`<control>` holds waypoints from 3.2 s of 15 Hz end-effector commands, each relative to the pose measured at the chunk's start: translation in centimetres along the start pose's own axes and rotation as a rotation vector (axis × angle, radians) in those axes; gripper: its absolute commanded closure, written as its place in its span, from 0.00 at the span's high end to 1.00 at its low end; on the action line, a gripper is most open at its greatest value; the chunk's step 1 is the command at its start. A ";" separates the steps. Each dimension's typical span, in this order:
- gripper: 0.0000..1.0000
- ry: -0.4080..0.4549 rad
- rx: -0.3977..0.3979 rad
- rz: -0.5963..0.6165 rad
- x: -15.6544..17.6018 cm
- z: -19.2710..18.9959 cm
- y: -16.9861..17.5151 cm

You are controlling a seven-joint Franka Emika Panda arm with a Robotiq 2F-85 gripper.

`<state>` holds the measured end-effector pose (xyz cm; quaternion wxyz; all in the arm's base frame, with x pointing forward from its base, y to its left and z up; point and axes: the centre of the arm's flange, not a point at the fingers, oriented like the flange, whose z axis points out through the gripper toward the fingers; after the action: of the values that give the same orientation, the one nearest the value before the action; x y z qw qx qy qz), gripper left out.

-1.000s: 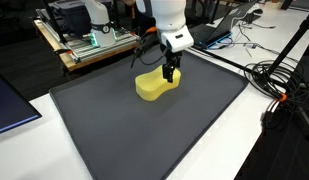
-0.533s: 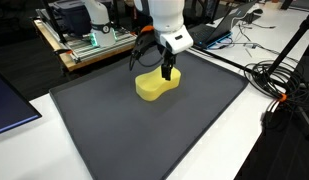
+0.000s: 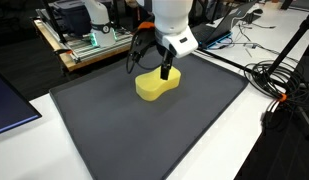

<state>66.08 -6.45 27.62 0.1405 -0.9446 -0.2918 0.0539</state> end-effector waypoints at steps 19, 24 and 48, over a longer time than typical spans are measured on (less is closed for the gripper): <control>1.00 -0.004 -0.229 0.379 -3.2 0.2 -16.8; 1.00 0.064 -0.361 0.577 -8.4 0.0 -21.6; 1.00 0.474 -0.048 0.543 -23.3 -2.1 -5.1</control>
<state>44.68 -11.33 32.16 0.1274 -0.9834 0.0153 -0.1283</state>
